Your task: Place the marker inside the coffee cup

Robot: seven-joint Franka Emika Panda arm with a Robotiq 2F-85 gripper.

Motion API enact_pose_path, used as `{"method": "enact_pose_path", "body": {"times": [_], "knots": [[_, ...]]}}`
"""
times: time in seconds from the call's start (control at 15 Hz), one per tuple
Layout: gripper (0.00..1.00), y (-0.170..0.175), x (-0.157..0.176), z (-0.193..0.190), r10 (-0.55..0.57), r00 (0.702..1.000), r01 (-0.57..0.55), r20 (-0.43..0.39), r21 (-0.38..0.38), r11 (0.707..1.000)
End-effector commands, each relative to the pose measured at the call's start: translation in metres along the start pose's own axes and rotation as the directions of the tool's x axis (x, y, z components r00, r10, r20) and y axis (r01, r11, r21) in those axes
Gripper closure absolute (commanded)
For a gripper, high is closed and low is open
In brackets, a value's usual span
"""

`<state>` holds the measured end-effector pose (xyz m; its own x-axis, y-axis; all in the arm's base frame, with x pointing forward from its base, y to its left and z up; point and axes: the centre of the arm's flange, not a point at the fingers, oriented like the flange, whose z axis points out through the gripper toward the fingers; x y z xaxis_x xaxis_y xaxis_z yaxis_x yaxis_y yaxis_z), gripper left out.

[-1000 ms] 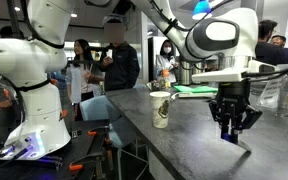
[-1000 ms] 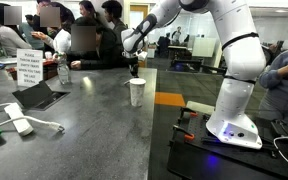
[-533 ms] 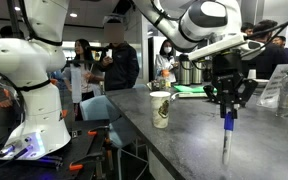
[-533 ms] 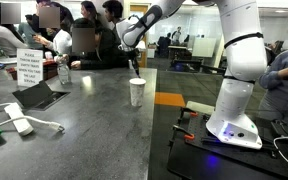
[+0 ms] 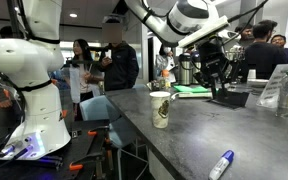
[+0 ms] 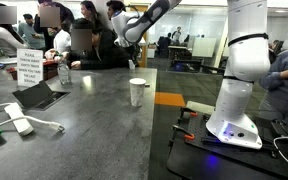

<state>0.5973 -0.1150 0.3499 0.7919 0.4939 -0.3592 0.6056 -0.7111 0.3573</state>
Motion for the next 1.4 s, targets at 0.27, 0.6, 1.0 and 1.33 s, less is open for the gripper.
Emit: {"method": "enact_pose_path", "body": {"times": [0.27, 0.6, 1.0, 1.33], "knots": [[0.10, -0.002, -0.054, 0.011, 0.272, 0.949, -0.215, -0.159, 0.305, 0.928], [0.00, 0.022, -0.075, 0.048, 0.274, 0.930, -0.176, -0.245, 0.358, 0.917], [0.00, 0.022, -0.045, 0.075, 0.190, 0.936, -0.086, -0.297, 0.331, 0.940], [0.00, 0.021, -0.029, 0.094, 0.176, 0.941, -0.067, -0.289, 0.350, 0.934]]}}
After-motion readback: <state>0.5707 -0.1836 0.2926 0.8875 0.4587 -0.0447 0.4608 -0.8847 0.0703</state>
